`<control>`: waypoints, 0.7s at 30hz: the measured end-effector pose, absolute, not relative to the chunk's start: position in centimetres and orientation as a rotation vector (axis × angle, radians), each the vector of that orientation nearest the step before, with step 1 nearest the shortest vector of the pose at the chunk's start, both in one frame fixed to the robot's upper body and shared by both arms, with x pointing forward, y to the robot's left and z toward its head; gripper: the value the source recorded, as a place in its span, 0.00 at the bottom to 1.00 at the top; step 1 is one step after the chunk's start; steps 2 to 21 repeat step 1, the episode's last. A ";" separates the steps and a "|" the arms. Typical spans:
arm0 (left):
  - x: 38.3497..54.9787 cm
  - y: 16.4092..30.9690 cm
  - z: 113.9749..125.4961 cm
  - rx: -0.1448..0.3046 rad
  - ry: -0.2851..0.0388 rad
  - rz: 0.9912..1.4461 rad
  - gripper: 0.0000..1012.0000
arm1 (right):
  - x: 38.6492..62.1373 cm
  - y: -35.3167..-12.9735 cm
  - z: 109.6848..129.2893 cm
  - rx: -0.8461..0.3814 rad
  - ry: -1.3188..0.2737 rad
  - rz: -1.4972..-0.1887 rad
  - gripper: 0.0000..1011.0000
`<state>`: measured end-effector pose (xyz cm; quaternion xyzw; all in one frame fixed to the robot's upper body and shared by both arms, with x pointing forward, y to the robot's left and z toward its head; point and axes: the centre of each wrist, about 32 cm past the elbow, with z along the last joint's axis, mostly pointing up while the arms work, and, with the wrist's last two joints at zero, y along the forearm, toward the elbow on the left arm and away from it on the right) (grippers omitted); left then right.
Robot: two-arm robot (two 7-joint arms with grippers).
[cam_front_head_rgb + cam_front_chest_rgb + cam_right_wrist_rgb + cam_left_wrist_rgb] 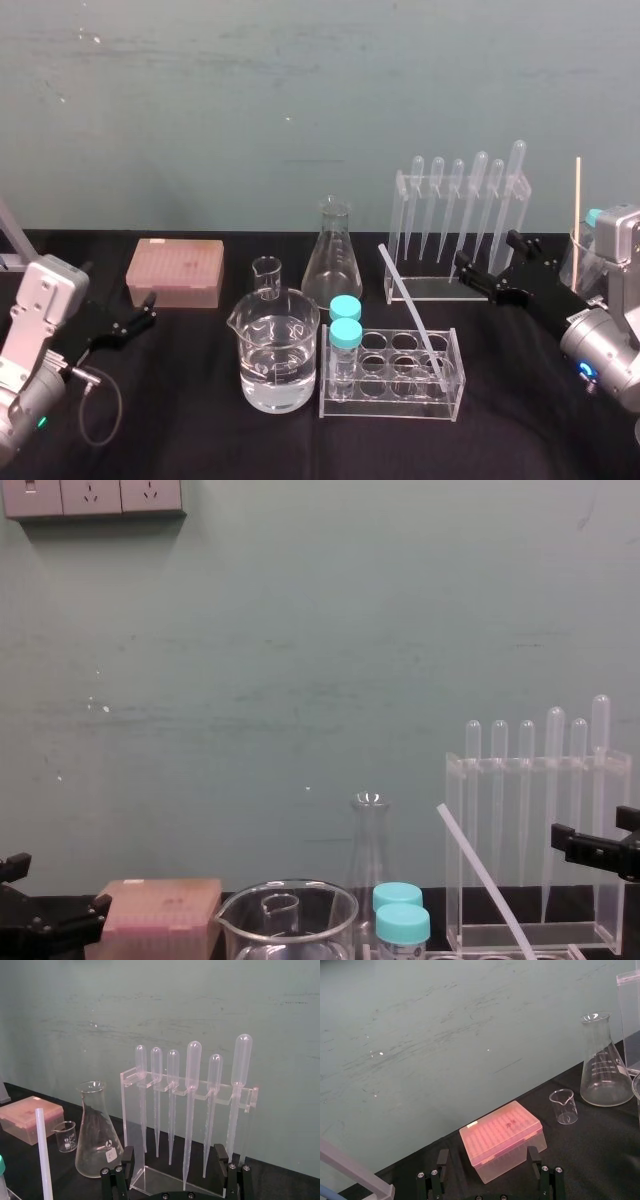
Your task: Pick up the stirring rod with one hand, then place it down.
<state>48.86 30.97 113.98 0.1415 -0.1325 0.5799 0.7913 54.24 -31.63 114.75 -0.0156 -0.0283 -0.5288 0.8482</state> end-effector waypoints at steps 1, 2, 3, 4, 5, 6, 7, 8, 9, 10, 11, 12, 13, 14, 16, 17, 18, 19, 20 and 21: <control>48.9 31.0 114.0 0.304 -0.285 1.248 0.99 | 54.2 -31.6 114.8 -0.032 -0.060 -1.114 0.99; 48.9 31.0 114.0 0.304 -0.285 1.248 0.99 | 54.2 -31.6 114.8 -0.032 -0.060 -1.114 0.99; 48.9 31.0 114.0 0.304 -0.285 1.248 0.99 | 54.2 -31.6 114.8 -0.032 -0.060 -1.114 0.99; 48.9 31.0 114.0 0.304 -0.285 1.248 0.99 | 54.2 -31.6 114.8 -0.032 -0.060 -1.114 0.99; 48.9 31.0 114.0 0.304 -0.285 1.248 0.99 | 54.2 -31.6 114.8 -0.032 -0.060 -1.114 0.99; 48.9 31.0 114.0 0.304 -0.285 1.248 0.99 | 54.2 -31.6 114.8 -0.032 -0.060 -1.114 0.99; 48.9 31.0 114.0 0.304 -0.285 1.248 0.99 | 54.2 -31.6 114.8 -0.032 -0.060 -1.114 0.99; 48.9 31.0 114.0 0.304 -0.285 1.248 0.99 | 54.2 -31.6 114.8 -0.032 -0.060 -1.114 0.99; 48.9 31.0 114.0 0.304 -0.285 1.248 0.99 | 54.2 -31.6 114.8 -0.032 -0.060 -1.114 0.99; 48.9 31.0 114.0 0.304 -0.285 1.248 0.99 | 54.2 -31.6 114.8 -0.032 -0.060 -1.114 0.99; 48.9 31.0 114.0 0.304 -0.285 1.248 0.99 | 54.2 -31.6 114.8 -0.032 -0.060 -1.114 0.99; 48.9 31.0 114.0 0.304 -0.285 1.248 0.99 | 54.2 -31.6 114.8 -0.032 -0.060 -1.114 0.99; 48.9 31.0 114.0 0.304 -0.285 1.248 0.99 | 54.2 -31.6 114.8 -0.032 -0.060 -1.114 0.99; 48.9 31.0 114.0 0.304 -0.285 1.248 0.99 | 54.2 -31.6 114.8 -0.032 -0.060 -1.114 0.99; 48.9 31.0 114.0 0.304 -0.285 1.248 0.99 | 54.2 -31.6 114.8 -0.032 -0.060 -1.114 0.99; 48.9 31.0 114.0 0.304 -0.285 1.248 0.99 | 54.2 -31.6 114.8 -0.032 -0.060 -1.114 0.99; 48.9 31.0 114.0 0.304 -0.285 1.248 0.99 | 54.2 -31.6 114.8 -0.032 -0.060 -1.114 0.99; 48.9 31.0 114.0 0.304 -0.285 1.248 0.99 | 54.2 -31.6 114.8 -0.032 -0.060 -1.114 0.99; 48.9 31.0 114.0 0.304 -0.285 1.248 0.99 | 54.2 -31.6 114.8 -0.032 -0.060 -1.114 0.99; 48.9 31.0 114.0 0.304 -0.285 1.248 0.99 | 54.2 -31.6 114.8 -0.032 -0.060 -1.114 0.99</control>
